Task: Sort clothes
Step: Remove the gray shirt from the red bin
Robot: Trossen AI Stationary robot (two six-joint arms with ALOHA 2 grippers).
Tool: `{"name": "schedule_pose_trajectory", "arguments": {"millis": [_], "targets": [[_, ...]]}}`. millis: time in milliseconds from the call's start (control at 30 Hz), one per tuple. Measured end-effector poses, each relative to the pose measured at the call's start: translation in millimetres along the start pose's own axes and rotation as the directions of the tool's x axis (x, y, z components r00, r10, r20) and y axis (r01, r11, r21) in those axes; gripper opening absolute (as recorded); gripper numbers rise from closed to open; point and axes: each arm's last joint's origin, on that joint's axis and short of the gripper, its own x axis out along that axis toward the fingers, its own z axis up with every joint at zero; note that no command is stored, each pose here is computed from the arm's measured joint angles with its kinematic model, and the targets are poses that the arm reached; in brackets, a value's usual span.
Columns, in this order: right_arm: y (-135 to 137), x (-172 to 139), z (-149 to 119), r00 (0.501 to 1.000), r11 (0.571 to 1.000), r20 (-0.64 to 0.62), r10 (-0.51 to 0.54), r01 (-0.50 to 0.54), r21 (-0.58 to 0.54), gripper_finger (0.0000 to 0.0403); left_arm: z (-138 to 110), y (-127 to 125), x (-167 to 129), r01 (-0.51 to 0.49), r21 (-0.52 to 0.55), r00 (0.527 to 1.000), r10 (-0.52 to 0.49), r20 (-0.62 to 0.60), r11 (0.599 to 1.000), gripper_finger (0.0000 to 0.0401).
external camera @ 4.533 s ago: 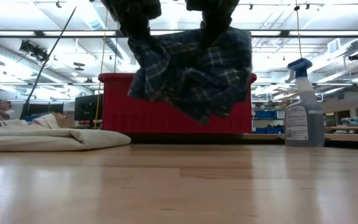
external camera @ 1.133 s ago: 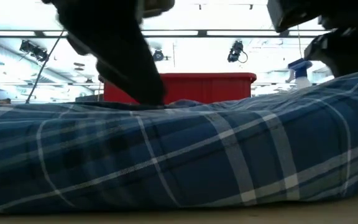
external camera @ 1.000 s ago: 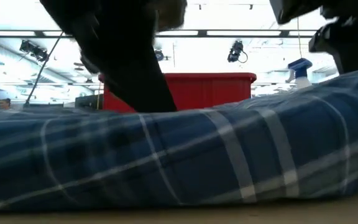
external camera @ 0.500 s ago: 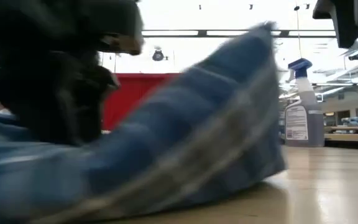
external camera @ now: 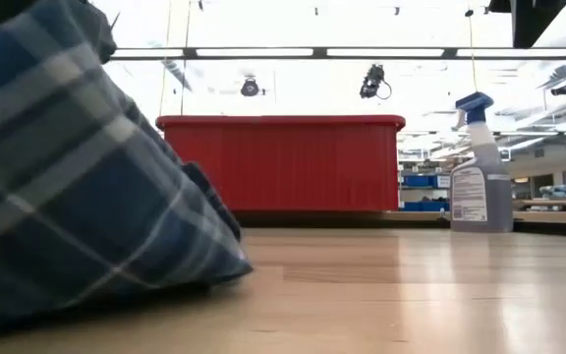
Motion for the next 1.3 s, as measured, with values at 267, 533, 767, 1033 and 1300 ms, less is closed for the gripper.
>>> {"name": "schedule_pose_trajectory", "arguments": {"millis": [267,533,767,1033,1300], "targets": [[2,1,1,1.000,1.000,0.008,0.012,-0.012,0.006,0.0213,1,17,-46,0.061,-0.051,0.987,-0.053,0.153,0.997,0.0272],[7,0,7,0.994,0.998,0.090,0.057,-0.060,0.024,0.0213,-8,55,-118,0.130,-0.158,0.907,-0.052,0.418,0.979,0.0272],[13,-1,21,0.973,0.979,0.134,0.187,-0.195,0.052,0.0213,-19,91,-157,0.162,-0.369,0.805,0.093,0.585,0.915,0.0272],[0,-2,68,0.901,0.917,0.304,0.311,-0.369,0.154,0.0213,-11,134,-195,0.412,-0.399,0.644,0.048,0.764,0.820,0.0272],[-31,-28,111,0.861,0.908,0.454,0.231,-0.358,0.216,0.0213,-25,187,-215,0.449,-0.407,0.585,0.083,0.807,0.796,0.0272]]}}
